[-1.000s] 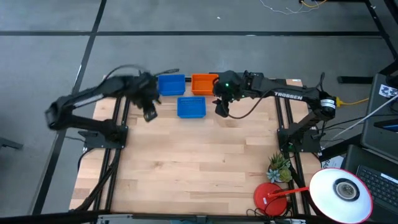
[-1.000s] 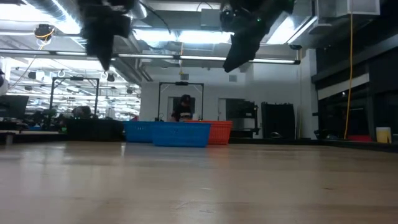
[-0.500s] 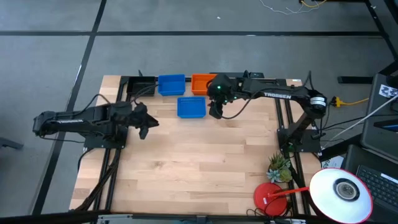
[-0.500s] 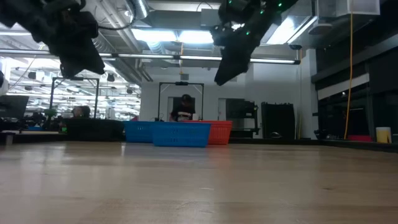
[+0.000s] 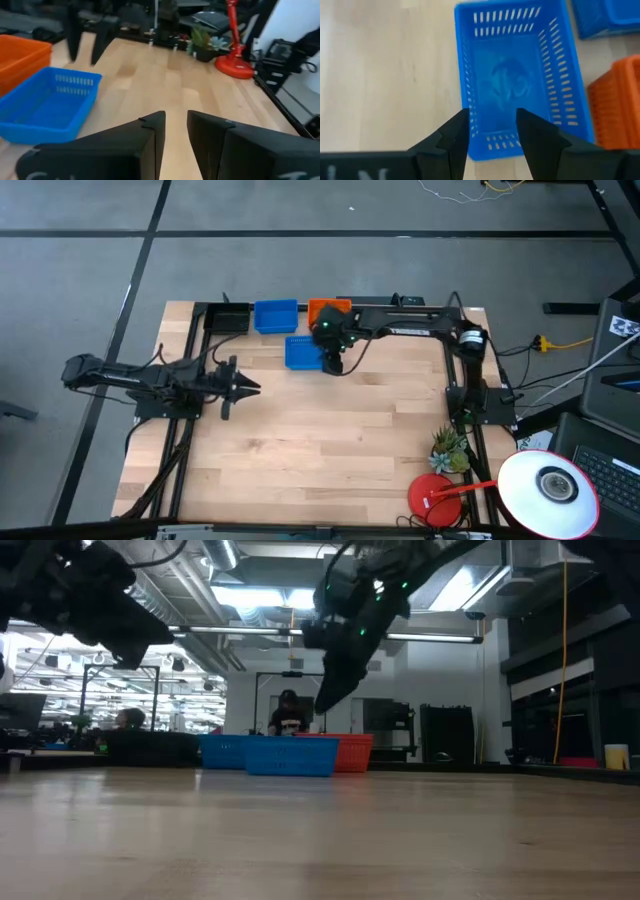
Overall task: Stack baskets by color
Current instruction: Stack the bottom blue bin on the top blue bin
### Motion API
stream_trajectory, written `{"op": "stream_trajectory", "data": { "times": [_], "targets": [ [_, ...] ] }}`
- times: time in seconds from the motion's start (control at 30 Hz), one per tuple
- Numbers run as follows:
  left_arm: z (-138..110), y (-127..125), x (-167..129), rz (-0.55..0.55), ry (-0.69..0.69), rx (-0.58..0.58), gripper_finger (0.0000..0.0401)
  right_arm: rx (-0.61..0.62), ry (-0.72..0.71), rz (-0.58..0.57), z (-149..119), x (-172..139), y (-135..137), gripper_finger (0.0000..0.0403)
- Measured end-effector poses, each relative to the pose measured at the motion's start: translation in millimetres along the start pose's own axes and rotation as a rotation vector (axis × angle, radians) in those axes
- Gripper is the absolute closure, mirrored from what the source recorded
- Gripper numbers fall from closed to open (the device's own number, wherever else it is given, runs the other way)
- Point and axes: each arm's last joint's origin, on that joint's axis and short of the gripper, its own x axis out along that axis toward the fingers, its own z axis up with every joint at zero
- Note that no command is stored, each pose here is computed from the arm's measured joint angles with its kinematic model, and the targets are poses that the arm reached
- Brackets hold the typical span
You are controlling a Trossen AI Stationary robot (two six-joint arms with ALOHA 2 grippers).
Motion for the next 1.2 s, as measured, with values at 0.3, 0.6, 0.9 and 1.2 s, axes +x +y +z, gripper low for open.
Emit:
{"op": "stream_trajectory", "data": {
  "times": [0.3, 0.6, 0.9, 1.2],
  "targets": [
    [-26, -3, -1, -0.073, 0.002, 0.059, 0.0329, -0.04, -0.005, 0.007, 5, 19, 5, 0.024],
    [-28, -7, -2, -0.111, -0.015, 0.151, 0.0329, -0.064, -0.008, 0.026, 7, 22, 18, 0.024],
    [-29, -11, -2, -0.142, -0.008, 0.154, 0.0329, -0.056, 0.007, -0.023, -10, 48, 17, 0.024],
    [-29, -11, -2, -0.147, -0.007, 0.154, 0.0329, -0.051, 0.112, -0.03, -25, 65, 17, 0.024]
  ]
}}
